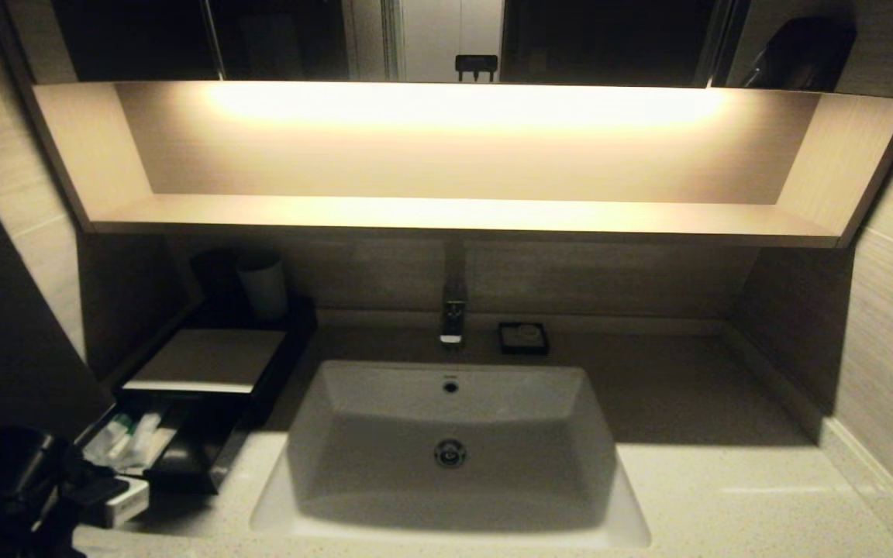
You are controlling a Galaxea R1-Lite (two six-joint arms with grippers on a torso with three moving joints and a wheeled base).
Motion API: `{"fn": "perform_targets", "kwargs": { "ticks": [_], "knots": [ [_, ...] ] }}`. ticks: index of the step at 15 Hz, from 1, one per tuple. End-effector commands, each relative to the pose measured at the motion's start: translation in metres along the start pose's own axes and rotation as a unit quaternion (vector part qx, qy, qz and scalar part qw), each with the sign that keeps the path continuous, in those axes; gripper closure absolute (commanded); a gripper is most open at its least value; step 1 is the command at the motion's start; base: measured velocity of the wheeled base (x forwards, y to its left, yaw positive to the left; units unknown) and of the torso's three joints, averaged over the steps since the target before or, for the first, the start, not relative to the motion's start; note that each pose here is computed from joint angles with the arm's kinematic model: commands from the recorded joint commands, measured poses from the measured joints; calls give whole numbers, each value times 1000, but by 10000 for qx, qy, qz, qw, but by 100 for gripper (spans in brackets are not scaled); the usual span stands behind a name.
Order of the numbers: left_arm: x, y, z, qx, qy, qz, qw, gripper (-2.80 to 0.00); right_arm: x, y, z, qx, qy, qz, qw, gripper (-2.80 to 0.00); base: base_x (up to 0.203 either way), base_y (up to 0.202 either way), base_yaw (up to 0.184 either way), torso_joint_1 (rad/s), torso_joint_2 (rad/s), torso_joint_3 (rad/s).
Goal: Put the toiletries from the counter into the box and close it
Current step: Pick up the bathroom toiletry
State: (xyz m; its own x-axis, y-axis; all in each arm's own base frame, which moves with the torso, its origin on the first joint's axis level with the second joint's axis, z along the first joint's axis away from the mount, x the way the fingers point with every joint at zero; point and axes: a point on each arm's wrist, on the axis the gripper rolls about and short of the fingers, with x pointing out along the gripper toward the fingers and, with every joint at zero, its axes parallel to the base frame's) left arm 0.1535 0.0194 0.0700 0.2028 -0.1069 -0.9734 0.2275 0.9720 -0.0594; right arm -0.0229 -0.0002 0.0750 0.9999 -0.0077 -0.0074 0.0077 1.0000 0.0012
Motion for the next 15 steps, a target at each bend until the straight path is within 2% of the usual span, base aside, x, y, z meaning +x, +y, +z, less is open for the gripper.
{"fn": "perform_targets", "kwargs": {
  "ticks": [1,11,15],
  "knots": [
    [7,2,3,-11,115,-48,9999,-280,0,0,0,1,1,0,10000,0,0,0,0,0,0,0],
    [11,3,6,10,76,-52,10000,-280,0,0,0,1,1,0,10000,0,0,0,0,0,0,0],
    [11,-1,7,118,84,-79,9999,-280,0,0,0,1,1,0,10000,0,0,0,0,0,0,0]
  ]
}}
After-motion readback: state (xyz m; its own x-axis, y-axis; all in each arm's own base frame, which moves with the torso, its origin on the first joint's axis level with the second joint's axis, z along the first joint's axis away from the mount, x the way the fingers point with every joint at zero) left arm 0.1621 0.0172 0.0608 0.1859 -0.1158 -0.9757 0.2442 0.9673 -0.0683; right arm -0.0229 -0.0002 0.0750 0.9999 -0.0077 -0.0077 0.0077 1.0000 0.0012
